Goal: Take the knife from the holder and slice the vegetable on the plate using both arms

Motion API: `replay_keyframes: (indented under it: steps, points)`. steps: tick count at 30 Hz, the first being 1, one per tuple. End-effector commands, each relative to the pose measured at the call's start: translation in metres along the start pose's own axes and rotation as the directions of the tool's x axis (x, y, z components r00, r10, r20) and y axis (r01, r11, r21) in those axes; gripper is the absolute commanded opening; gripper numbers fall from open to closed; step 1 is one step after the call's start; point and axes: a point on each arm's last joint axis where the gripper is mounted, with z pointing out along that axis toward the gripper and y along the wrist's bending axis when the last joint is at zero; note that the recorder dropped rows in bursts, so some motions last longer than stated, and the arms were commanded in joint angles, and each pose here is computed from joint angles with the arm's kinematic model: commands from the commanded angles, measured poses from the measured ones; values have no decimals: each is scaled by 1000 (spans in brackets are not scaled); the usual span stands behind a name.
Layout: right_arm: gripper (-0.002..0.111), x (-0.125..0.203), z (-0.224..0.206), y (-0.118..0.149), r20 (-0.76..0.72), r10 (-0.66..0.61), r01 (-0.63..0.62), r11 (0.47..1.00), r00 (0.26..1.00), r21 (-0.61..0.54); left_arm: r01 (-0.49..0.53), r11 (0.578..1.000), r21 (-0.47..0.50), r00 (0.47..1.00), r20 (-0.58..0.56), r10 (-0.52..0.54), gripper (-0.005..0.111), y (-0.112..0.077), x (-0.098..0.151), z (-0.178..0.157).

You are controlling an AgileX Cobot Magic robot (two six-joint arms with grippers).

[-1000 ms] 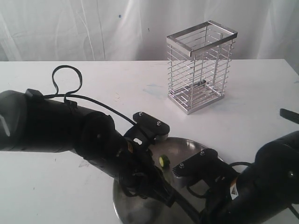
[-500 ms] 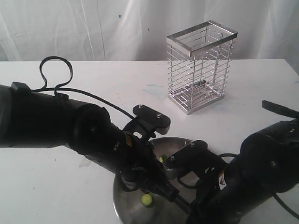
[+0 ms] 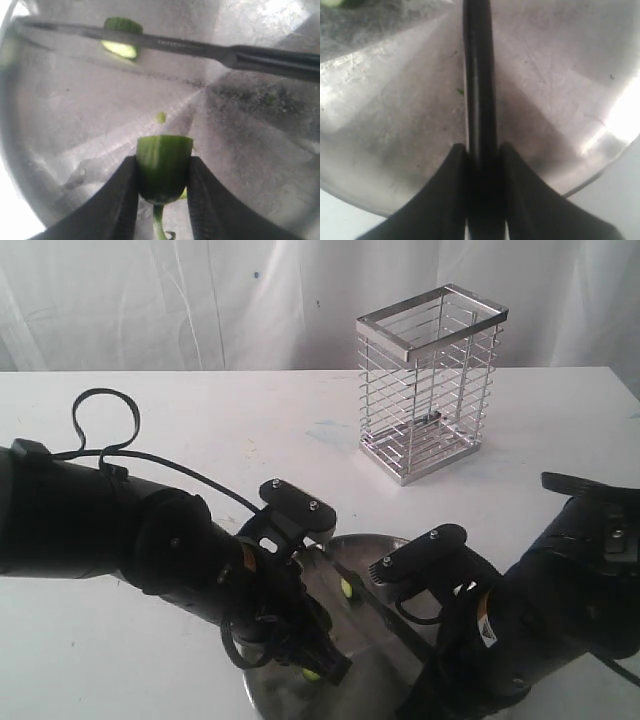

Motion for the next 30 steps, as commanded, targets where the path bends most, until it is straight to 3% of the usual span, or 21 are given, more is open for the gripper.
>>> replay_keyframes:
  steps: [1,4,9,18,26,30]
  points:
    - [0,-5,-2,-3,46,40,-41,999,998,5,12,1000,-6,999,33,-12,34,1,-1,-2]
    - [0,-6,0,-3,54,74,-74,997,996,1,13,1000,-16,998,66,-12,37,2,-4,0]
    - [0,5,12,-7,55,188,-188,982,981,-7,41,999,-24,998,46,-40,55,4,-1,11]
    - [1,9,16,-9,71,255,-253,967,964,-29,69,997,-29,996,56,-68,56,6,-1,15]
    - [31,8,16,-8,85,261,-258,965,962,-39,76,997,-12,994,73,-75,57,2,-5,0]
    - [36,5,16,-8,110,288,-284,957,951,-52,64,998,6,992,110,-64,56,-2,-10,-21]
